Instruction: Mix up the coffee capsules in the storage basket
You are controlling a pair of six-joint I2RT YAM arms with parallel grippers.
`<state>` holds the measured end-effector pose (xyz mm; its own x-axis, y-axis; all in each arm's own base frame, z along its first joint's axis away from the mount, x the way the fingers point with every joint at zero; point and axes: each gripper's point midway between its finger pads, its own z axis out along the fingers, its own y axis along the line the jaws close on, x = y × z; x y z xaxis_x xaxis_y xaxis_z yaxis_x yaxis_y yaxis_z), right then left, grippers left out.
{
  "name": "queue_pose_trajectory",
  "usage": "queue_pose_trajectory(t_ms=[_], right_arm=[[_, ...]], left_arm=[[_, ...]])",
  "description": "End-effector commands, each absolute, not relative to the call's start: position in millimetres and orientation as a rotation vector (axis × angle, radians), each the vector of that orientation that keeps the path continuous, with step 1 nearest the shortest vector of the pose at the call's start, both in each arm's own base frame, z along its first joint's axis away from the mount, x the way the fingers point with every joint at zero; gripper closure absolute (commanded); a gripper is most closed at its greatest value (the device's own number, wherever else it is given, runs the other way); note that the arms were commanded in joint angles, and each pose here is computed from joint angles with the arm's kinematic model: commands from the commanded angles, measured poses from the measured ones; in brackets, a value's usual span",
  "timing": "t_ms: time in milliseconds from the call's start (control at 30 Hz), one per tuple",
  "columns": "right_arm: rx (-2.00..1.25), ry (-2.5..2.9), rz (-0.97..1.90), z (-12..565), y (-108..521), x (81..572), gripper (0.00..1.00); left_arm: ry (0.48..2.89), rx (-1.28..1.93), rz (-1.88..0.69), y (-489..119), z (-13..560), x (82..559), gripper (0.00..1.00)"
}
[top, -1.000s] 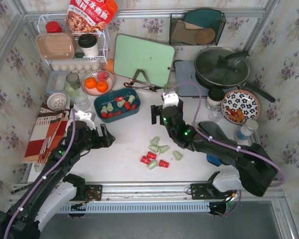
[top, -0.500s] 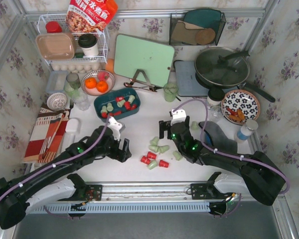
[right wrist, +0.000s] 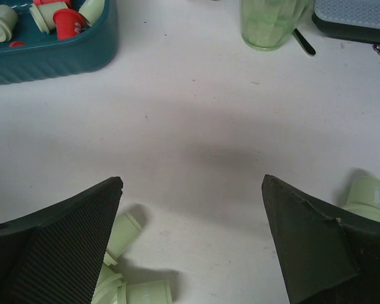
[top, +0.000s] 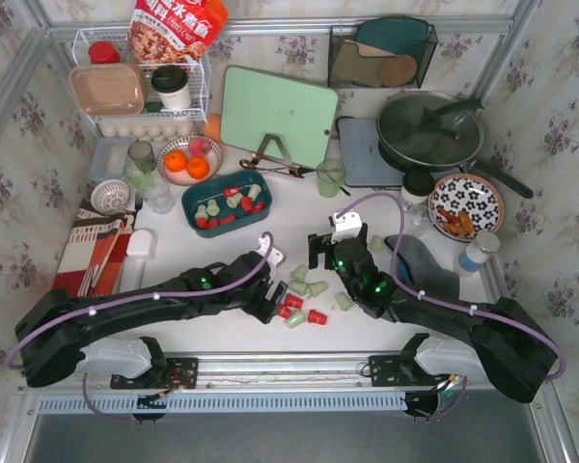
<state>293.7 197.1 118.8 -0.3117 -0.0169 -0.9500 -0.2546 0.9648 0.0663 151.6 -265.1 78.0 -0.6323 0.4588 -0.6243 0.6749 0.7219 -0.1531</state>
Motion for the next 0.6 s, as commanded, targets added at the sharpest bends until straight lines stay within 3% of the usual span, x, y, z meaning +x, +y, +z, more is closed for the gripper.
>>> queue_pose_trajectory(t_ms=[0,200,567], right_arm=[[-0.194,1.849,0.259,128,200,295,0.0],[-0.196,1.849,0.261,129,200,295,0.0],[-0.206,1.846,0.264,130,201,295,0.0]], left_arm=[[2.384,0.819,-0.452,-282,69,157,0.16],[2.425,0.838,-0.322,-292,53,155,0.16],[2.466,0.834,-0.326,-300,38,151,0.17]])
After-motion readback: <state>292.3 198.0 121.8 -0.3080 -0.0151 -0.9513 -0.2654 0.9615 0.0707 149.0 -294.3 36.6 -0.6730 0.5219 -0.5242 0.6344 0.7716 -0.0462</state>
